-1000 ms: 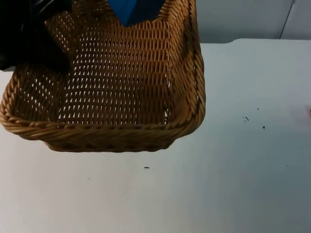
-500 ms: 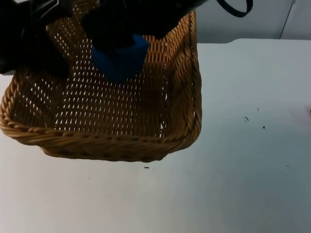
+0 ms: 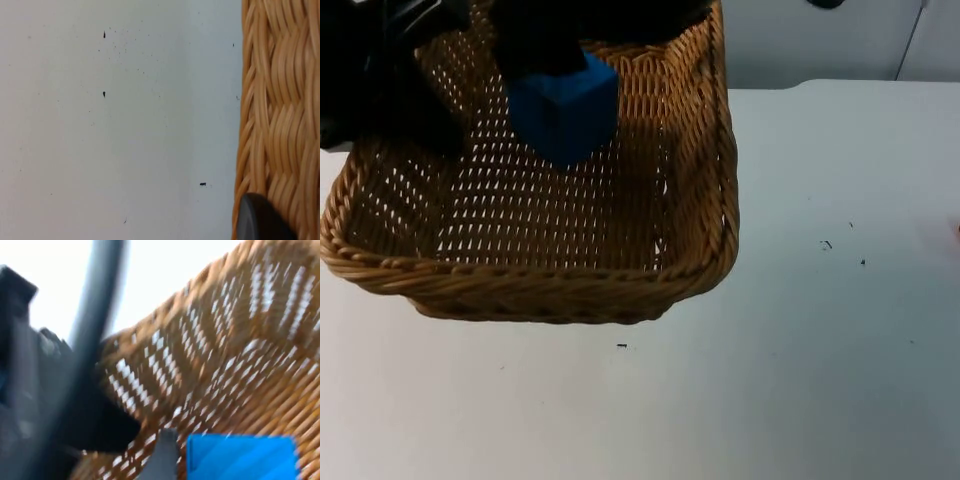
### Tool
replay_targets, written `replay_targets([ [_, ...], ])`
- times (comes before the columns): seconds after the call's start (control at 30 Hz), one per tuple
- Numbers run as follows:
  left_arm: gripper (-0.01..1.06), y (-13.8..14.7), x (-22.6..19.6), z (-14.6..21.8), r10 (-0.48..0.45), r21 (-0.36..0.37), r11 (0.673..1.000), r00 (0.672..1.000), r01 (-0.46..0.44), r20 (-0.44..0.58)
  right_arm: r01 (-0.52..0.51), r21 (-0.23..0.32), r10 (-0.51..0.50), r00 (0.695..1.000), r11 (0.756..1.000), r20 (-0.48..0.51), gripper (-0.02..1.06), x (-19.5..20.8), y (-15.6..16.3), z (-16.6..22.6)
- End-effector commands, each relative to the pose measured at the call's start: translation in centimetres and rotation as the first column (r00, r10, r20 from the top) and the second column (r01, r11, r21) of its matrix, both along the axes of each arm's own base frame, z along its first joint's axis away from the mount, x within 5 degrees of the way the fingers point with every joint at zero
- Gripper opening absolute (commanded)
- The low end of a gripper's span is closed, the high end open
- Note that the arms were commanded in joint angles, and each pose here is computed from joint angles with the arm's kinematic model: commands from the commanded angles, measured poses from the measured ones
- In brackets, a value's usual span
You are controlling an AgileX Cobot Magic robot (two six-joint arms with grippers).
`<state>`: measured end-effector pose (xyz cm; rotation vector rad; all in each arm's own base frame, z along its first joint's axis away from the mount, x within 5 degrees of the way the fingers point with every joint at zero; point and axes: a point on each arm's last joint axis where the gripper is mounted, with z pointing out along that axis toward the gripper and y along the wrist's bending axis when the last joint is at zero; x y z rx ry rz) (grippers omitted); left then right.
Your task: Pick up the basket with the left hand and place the blue cube into the basket with the right hand.
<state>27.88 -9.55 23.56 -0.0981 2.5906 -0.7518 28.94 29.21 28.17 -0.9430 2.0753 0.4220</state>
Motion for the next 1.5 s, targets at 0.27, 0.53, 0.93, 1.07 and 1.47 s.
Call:
replay_targets([
  [0.27,0.0,-0.1,0.8,0.4,0.06,-0.021,0.998,0.997,-0.059,0.053,-0.018,0.124,-0.002,0.987,0.992,0.161,0.81,-3.8,-3.7,9.3],
  [0.53,0.0,-0.3,2.3,-2.8,0.059,0.009,0.998,0.998,-0.059,-0.002,-0.018,0.132,-0.006,0.985,0.991,0.174,0.81,-7.0,-6.9,13.2],
  [0.93,0.0,-1.9,6.2,-7.2,0.029,-0.066,0.997,0.999,-0.031,-0.028,-0.007,0.103,-0.007,0.992,0.995,0.129,0.81,-9.5,-9.4,14.8],
  [1.07,0.0,-2.4,7.8,-8.3,0.016,-0.072,0.997,0.999,-0.019,-0.034,0.002,0.076,-0.009,0.996,0.997,0.089,0.81,-9.6,-9.5,13.9],
  [1.47,0.0,-2.9,9.4,-12.4,-0.005,-0.061,0.998,0.995,-0.002,-0.104,0.002,0.071,-0.008,0.996,0.997,0.084,0.81,-9.5,-9.5,13.4],
])
